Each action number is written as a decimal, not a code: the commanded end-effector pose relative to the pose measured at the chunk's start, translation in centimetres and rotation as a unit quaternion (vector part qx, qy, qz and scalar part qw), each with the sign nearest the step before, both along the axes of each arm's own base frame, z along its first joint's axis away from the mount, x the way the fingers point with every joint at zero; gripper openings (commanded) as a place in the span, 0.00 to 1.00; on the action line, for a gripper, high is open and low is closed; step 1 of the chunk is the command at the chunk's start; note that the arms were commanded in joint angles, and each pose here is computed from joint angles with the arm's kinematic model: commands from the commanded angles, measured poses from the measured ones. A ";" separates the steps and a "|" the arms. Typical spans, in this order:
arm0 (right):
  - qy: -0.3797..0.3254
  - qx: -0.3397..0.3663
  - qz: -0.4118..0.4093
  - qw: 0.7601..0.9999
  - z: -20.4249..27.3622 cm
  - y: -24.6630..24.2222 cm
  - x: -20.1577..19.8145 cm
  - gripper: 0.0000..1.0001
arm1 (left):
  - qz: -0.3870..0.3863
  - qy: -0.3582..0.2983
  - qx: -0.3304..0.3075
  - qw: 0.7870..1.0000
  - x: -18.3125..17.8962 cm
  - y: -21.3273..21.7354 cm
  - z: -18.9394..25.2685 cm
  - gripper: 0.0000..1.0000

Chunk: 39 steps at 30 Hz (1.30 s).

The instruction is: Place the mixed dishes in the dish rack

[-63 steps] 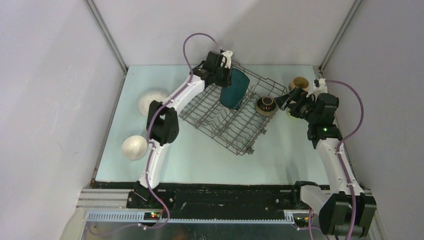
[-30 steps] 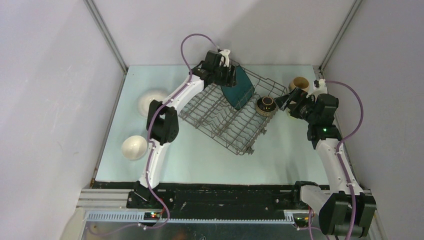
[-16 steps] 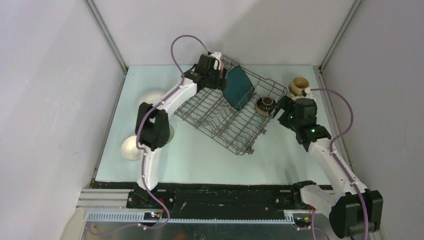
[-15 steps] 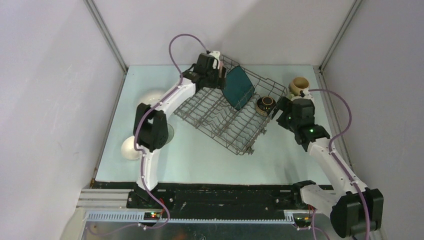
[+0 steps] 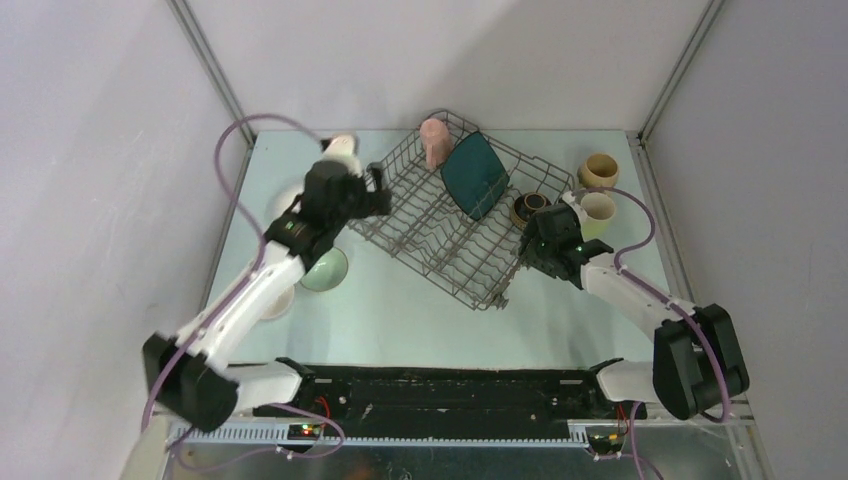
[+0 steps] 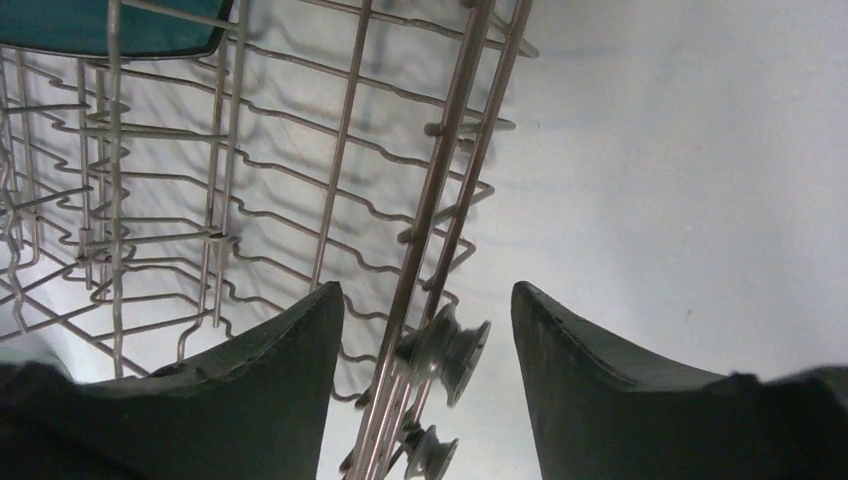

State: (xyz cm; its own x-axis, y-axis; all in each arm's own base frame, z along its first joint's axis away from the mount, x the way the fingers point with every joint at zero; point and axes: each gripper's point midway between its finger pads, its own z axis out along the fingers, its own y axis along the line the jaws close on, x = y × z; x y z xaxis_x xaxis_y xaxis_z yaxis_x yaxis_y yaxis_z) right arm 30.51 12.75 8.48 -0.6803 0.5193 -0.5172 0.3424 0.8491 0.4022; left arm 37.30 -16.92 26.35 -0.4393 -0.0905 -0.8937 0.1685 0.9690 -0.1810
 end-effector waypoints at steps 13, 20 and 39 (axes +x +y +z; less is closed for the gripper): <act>-0.037 0.069 -0.009 0.997 -0.1 -1.0 7.1 0.31 | 0.257 -0.004 -0.186 0.948 -5.0 14.9 -8.8 1.00; -0.040 0.088 -0.044 0.994 -0.4 -1.2 8.5 0.12 | 0.326 -0.006 -0.210 0.922 -5.1 19.4 -11.1 1.00; -0.086 0.113 -0.104 0.984 1.1 -3.0 11.8 0.25 | 0.401 0.040 -0.225 0.887 -2.2 25.9 -14.2 1.00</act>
